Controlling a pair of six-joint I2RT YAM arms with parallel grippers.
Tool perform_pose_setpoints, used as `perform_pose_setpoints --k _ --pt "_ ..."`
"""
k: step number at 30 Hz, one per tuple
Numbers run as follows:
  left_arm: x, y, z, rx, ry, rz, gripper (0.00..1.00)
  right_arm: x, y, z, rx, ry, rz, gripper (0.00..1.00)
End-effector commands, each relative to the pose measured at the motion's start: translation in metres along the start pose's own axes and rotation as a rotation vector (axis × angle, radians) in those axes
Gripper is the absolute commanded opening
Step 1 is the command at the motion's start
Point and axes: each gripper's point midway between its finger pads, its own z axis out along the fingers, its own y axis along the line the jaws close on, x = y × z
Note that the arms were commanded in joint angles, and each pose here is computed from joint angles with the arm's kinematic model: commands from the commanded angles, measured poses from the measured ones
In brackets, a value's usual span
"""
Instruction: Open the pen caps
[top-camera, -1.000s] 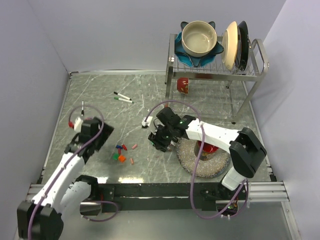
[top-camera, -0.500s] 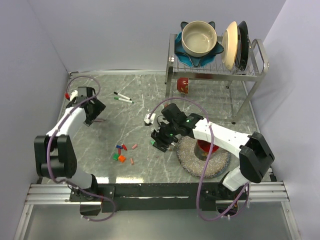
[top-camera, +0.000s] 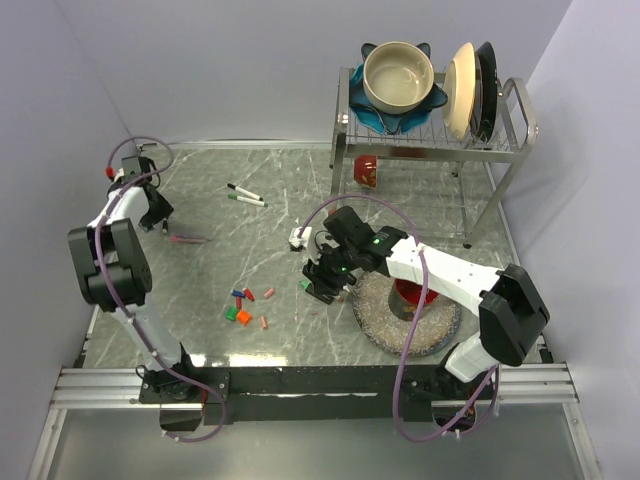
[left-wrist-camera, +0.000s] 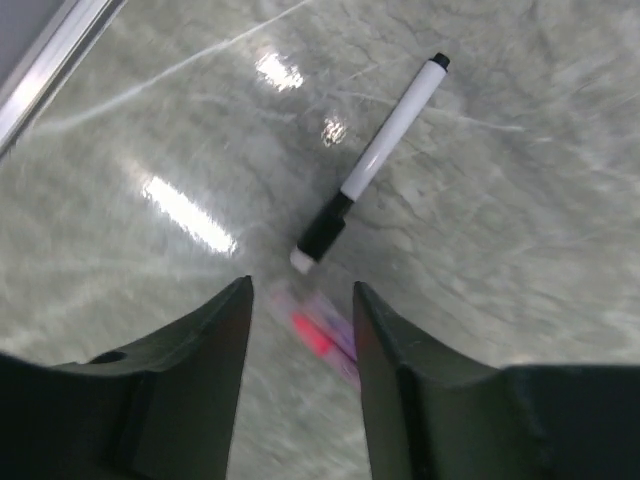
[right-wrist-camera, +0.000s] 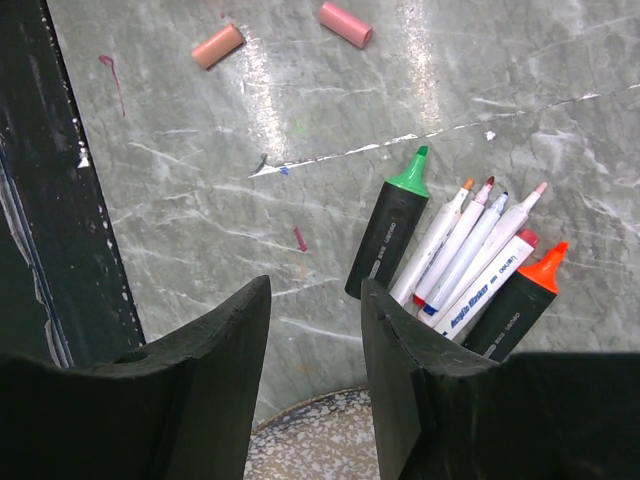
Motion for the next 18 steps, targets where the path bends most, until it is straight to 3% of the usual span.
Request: perform_pose_setpoints --k 1,9,18 --pt "-0.015 -0.004 0.013 0.004 -0.019 0.215 0.46 -0.018 0.002 -0.016 0.003 -0.06 -0.039 0.49" --pt "-0.004 -0.004 0.038 0.008 0.059 0.285 0.35 -0.017 0.003 -0.015 -0.012 -0.056 -0.039 0.49" --pt "0.006 -0.011 0.047 0.046 0.104 0.296 0.35 -0.015 0.004 -0.013 -0.021 -0.046 -0.038 0.49"
